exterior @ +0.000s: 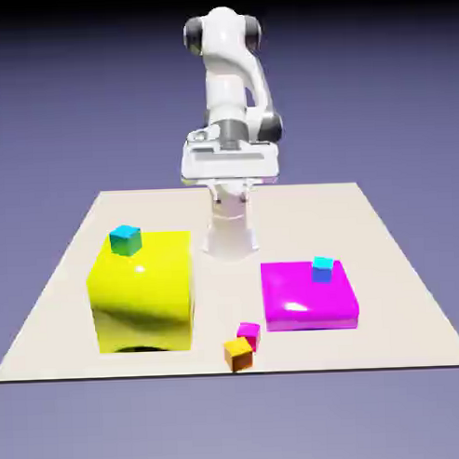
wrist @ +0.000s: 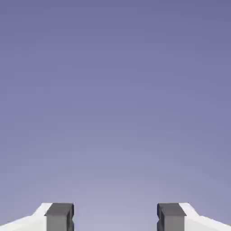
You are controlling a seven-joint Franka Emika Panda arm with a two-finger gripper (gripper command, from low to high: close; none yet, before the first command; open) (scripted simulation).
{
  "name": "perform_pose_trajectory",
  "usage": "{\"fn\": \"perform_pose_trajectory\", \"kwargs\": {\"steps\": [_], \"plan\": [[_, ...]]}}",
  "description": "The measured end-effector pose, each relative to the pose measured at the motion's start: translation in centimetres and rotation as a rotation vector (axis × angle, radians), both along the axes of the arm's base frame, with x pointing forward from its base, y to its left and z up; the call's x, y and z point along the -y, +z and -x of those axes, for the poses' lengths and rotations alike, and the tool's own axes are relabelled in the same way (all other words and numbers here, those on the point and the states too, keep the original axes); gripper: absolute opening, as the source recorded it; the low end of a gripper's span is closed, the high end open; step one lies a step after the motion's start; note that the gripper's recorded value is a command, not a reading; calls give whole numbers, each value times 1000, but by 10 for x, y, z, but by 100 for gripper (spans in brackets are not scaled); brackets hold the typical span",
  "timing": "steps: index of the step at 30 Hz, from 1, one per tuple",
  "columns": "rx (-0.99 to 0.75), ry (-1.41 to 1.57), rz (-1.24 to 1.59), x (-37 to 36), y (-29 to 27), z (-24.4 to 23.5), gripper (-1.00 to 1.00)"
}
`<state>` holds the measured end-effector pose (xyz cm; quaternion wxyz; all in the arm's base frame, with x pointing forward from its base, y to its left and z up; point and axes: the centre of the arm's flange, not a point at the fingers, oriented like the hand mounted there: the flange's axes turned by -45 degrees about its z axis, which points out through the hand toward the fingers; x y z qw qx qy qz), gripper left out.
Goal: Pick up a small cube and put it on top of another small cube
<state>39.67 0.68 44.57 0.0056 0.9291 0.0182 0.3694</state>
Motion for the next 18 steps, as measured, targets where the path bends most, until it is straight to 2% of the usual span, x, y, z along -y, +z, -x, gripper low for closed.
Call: {"fn": "perform_pose_trajectory", "kwargs": {"steps": [9, 18], "plan": [[-297, -121, -48, -14, -106, -40, 0], [-584, -258, -91, -29, -224, -50, 0]]}}
